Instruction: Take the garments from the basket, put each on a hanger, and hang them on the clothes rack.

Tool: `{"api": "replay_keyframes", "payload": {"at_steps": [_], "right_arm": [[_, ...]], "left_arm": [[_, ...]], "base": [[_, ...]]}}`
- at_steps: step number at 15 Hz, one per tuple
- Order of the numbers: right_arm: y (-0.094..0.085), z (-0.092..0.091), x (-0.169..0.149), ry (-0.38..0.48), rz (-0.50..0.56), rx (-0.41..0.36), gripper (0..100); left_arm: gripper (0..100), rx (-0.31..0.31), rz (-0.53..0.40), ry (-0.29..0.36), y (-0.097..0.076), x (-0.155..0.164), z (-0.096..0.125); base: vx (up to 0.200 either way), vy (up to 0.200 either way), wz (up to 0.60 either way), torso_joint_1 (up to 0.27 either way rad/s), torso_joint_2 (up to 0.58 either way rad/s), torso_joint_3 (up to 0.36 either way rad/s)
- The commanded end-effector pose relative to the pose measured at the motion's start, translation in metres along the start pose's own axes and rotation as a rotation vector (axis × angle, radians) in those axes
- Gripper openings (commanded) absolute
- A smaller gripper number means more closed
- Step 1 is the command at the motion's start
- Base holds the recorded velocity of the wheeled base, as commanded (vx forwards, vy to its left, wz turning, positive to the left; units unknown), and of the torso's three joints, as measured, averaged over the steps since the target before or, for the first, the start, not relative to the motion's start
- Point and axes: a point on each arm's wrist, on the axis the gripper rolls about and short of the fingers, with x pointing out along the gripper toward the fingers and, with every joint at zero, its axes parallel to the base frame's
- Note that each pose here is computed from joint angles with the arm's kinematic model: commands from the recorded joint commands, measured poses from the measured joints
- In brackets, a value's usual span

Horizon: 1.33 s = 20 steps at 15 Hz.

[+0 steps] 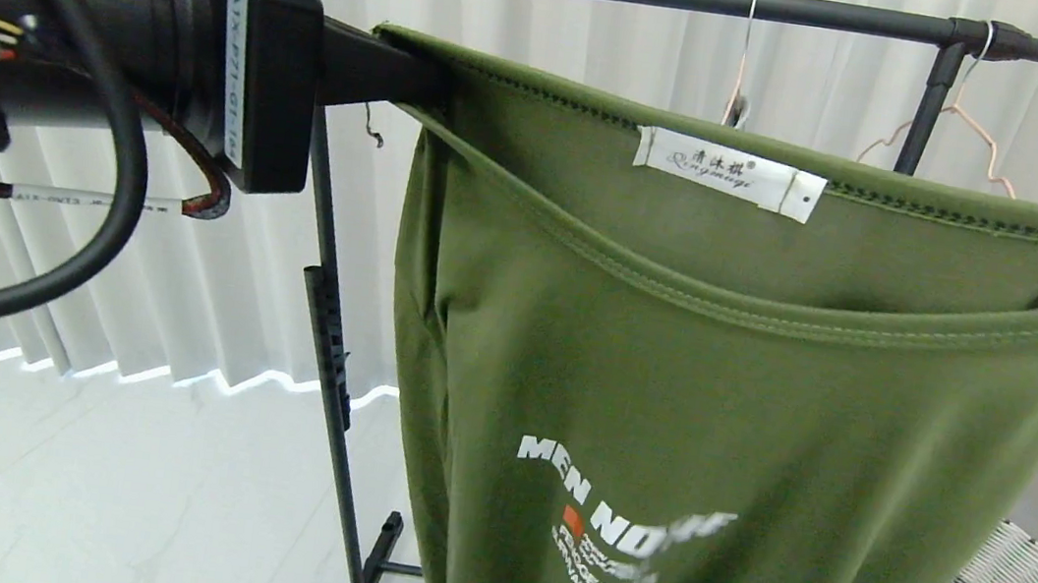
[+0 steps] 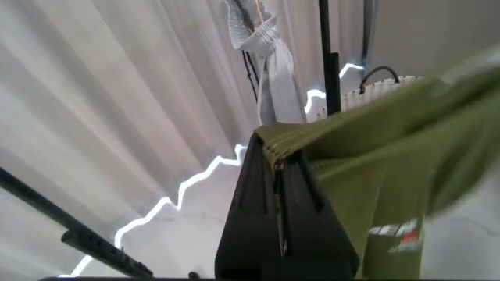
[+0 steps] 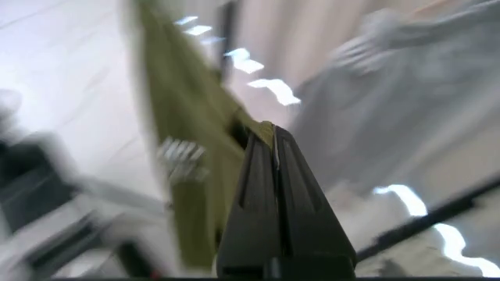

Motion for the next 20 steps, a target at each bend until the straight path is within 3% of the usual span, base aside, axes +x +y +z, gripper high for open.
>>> {"api": "replay_keyframes", "payload": {"at_steps": [1, 4, 7, 9, 11, 13, 16, 20], "right_arm": [[0.008, -0.001, -0.020, -0.042, 0.070, -0.021, 0], [0.012, -0.002, -0.015, -0.029, 0.106, -0.033, 0], [0.009, -0.002, -0.010, -0.011, 0.017, -0.030, 0], [0.005, 0.002, 0.004, -0.021, -0.106, -0.029, 0], [0.004, 0.008, 0.021, -0.086, -0.118, -0.032, 0], [0.003, 0.012, 0.042, -0.166, -0.120, -0.066, 0], [0.001, 0.020, 0.071, -0.239, -0.126, -0.090, 0], [0.000, 0.020, 0.071, -0.241, -0.138, -0.095, 0]], "left_arm": [[0, 0.003, -0.002, 0.010, -0.003, 0.004, -0.001], [0, 0.008, -0.007, 0.006, -0.012, 0.002, 0.001], [0, -0.030, -0.036, -0.015, -0.018, -0.009, 0.006], [0, -0.108, -0.090, 0.094, -0.021, -0.036, 0.002], [0, -0.138, -0.115, 0.184, -0.018, -0.061, -0.002], [0, -0.159, -0.138, 0.225, -0.017, -0.080, -0.006], [0, -0.177, -0.241, 0.216, -0.028, -0.095, -0.008], [0, -0.142, -0.338, 0.205, -0.039, -0.101, -0.008]], "base": [[0.000, 0.000, 0.00, 0.000, 0.00, 0.000], [0.000, 0.000, 0.00, 0.000, 0.00, 0.000], [0.000, 0.000, 0.00, 0.000, 0.00, 0.000], [0.000, 0.000, 0.00, 0.000, 0.00, 0.000], [0.000, 0.000, 0.00, 0.000, 0.00, 0.000], [0.000, 0.000, 0.00, 0.000, 0.00, 0.000], [0.000, 0.000, 0.00, 0.000, 0.00, 0.000], [0.000, 0.000, 0.00, 0.000, 0.00, 0.000]]}}
